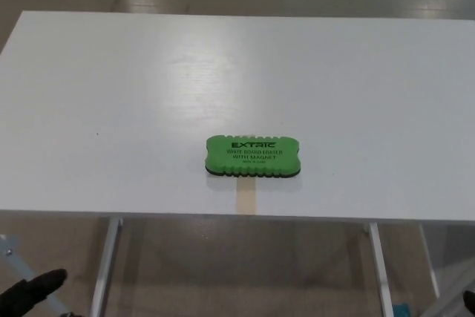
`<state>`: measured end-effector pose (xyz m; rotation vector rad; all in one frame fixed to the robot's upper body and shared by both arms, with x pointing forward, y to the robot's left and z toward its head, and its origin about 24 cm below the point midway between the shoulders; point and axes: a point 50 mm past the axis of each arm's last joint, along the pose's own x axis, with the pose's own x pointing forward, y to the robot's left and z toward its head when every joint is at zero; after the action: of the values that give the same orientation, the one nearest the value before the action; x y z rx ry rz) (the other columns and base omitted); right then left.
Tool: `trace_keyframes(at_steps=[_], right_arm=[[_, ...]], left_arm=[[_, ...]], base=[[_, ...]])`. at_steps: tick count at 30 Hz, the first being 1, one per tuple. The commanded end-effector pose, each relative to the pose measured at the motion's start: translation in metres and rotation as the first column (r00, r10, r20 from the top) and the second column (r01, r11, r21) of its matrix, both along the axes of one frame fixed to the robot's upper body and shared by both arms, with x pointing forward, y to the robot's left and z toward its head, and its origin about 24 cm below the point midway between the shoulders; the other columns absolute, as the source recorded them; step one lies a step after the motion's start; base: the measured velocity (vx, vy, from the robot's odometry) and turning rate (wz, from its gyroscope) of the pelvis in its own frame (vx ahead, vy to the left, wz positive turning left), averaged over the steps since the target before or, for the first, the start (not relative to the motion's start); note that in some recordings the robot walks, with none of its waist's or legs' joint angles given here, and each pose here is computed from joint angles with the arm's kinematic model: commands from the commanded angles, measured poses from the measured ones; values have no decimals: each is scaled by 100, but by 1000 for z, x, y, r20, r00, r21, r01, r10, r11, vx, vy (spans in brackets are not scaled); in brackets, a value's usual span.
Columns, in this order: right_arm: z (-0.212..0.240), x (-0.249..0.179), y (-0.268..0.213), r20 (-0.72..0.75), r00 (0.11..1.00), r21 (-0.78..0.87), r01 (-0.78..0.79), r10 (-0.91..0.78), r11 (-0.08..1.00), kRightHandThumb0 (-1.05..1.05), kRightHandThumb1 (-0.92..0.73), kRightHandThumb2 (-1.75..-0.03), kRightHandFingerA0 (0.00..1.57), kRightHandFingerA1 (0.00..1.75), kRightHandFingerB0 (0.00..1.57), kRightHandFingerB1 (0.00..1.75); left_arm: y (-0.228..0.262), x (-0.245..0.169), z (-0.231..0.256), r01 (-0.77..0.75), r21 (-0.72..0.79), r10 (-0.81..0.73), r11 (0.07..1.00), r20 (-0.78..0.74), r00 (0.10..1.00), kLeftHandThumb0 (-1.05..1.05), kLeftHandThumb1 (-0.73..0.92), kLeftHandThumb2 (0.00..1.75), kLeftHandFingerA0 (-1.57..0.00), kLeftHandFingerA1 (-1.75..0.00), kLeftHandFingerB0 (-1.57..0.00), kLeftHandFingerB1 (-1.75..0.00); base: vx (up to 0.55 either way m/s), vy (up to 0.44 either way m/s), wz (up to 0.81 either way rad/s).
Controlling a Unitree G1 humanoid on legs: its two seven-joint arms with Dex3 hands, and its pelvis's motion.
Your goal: Use the left hand to press on the green eraser and wipe the desk from center to the left and then back to center.
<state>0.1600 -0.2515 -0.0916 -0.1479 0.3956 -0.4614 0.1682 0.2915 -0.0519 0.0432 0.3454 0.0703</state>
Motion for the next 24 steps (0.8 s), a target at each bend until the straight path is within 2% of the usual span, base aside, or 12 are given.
trace_keyframes(at_steps=[1, 3, 7, 8, 11, 13, 16, 19, 20, 22, 24], right_arm=[[-9, -12, 9, -18, 983, 106, -178, 181, 978, -47, -77, -64, 63, 42, 45, 35], [-9, -12, 9, -19, 983, 103, -178, 180, 979, -47, -77, -64, 63, 42, 45, 35], [-11, -13, 9, -26, 985, 121, -164, 169, 979, -47, -77, -64, 64, 43, 46, 35], [-11, -13, 8, -29, 985, 117, -164, 168, 980, -47, -77, -64, 64, 43, 46, 35], [-11, -13, 7, -29, 986, 121, -160, 165, 980, -47, -77, -64, 64, 44, 46, 35], [-11, -13, 6, -36, 985, 117, -161, 167, 980, -48, -77, -65, 64, 44, 46, 35], [-11, -13, 7, -48, 983, 104, -171, 176, 980, -47, -77, -65, 64, 45, 46, 35], [-13, -14, 9, -63, 980, 94, -185, 191, 978, -47, -78, -64, 65, 45, 47, 35], [-15, -16, 11, -73, 978, 90, -191, 198, 977, -48, -78, -65, 65, 45, 47, 35], [-16, -18, 11, -84, 974, 89, -205, 212, 975, -48, -78, -65, 64, 45, 47, 35], [-17, -20, 12, -89, 972, 98, -208, 216, 973, -48, -78, -65, 64, 45, 47, 35]], left_arm=[[-35, -15, 39, 674, -339, -702, 656, 55, 710, -35, 61, 59, -106, -55, -65, -42], [-37, -15, 41, 684, -342, -713, 644, 55, 699, -35, 61, 59, -106, -55, -65, -42], [-52, -19, 55, 772, -306, -793, 557, 83, 604, -30, 69, 61, -109, -56, -66, -43], [-57, -18, 62, 803, -289, -821, 522, 85, 564, -35, 68, 62, -105, -56, -64, -43], [-63, -17, 69, 832, -277, -849, 480, 94, 521, -33, 68, 63, -101, -55, -66, -43], [-75, -11, 85, 894, -215, -890, 393, 154, 429, -32, 71, 63, -99, -56, -71, -47], [-88, -3, 102, 932, -172, -908, 320, 223, 354, -29, 73, 62, -92, -54, -74, -47], [-97, 5, 114, 934, -177, -890, 311, 291, 351, -31, 72, 63, -95, -56, -72, -47], [-104, 11, 123, 927, -152, -866, 343, 331, 375, -32, 60, 95, -86, -73, -65, -65], [-115, 21, 137, 909, -100, -825, 404, 389, 409, -31, 60, 95, -87, -72, -65, -64], [-120, 27, 147, 902, -61, -809, 428, 418, 412, -30, 60, 95, -86, -72, -65, -64]], base=[[0, 0, 0], [0, 0, 0], [0, 0, 0], [0, 0, 0], [0, 0, 0], [0, 0, 0], [0, 0, 0], [0, 0, 0], [0, 0, 0], [0, 0, 0], [0, 0, 0]])
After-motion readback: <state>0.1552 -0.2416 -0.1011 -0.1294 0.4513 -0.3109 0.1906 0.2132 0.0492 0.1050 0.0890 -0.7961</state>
